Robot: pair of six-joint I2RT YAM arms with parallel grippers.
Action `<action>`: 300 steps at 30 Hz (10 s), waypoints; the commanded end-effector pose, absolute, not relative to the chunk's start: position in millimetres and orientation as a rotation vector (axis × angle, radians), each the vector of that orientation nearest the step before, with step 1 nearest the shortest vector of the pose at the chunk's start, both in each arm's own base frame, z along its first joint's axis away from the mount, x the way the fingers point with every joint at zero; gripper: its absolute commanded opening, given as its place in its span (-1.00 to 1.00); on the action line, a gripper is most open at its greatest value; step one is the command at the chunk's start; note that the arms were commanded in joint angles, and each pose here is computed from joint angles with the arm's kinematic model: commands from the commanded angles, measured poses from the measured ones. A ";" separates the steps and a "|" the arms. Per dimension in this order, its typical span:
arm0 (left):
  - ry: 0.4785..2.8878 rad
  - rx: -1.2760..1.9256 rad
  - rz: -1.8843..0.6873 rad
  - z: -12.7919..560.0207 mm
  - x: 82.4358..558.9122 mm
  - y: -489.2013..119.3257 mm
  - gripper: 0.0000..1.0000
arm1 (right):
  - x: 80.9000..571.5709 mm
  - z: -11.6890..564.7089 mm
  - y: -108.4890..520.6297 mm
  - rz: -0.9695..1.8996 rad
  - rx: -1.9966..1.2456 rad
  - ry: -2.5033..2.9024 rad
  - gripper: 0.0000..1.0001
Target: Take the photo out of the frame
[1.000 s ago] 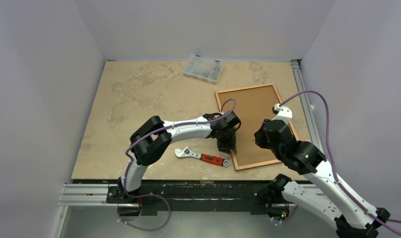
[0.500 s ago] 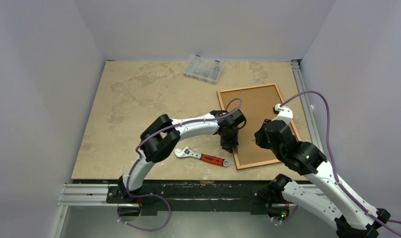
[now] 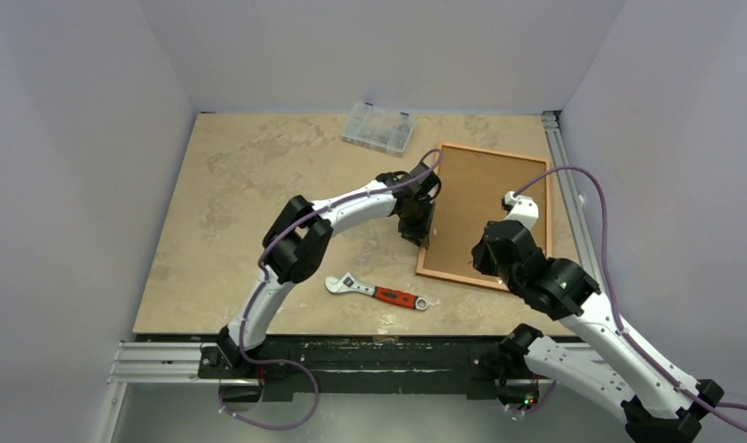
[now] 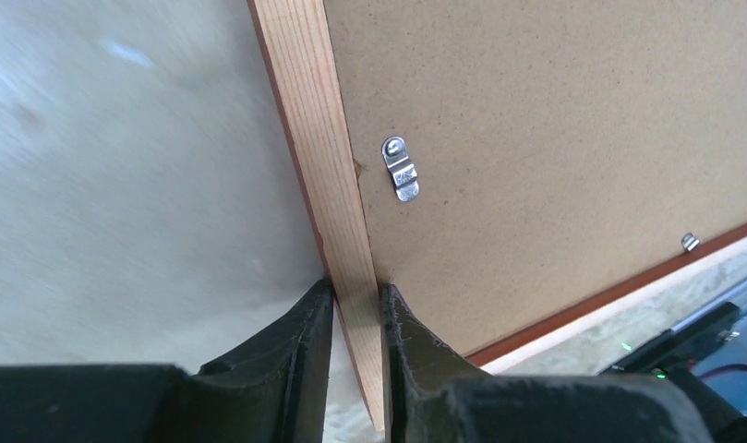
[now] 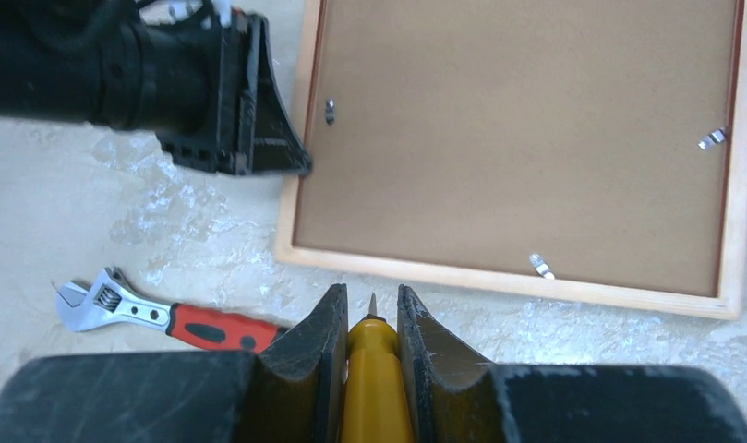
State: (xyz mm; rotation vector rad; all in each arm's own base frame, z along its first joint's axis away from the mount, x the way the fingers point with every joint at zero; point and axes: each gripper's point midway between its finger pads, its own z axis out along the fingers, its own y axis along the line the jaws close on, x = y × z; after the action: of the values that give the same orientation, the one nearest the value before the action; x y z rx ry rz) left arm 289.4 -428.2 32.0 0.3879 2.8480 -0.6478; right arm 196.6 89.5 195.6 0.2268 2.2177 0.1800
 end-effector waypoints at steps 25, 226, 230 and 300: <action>2.720 -0.209 -1.224 159.5 323.5 -389.4 0.52 | 200.4 200.1 88.9 0.179 0.251 2.193 -1.00; 2.952 0.027 -0.712 22.0 347.1 -362.9 -0.96 | 284.1 75.7 204.4 -0.099 -0.140 2.439 -1.00; 2.955 0.029 -0.708 22.0 346.9 -363.3 -0.92 | 282.9 77.3 200.9 -0.109 -0.131 2.435 -1.00; 2.796 0.561 -0.482 31.9 285.2 -373.7 -1.00 | 201.4 174.9 100.2 0.210 0.220 2.114 -1.00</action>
State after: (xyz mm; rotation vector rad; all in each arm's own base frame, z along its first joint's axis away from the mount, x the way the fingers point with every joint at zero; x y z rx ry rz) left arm 253.3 -392.0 30.1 0.4612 2.8411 -0.5749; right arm 197.2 103.4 167.5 0.1707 2.1478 0.2132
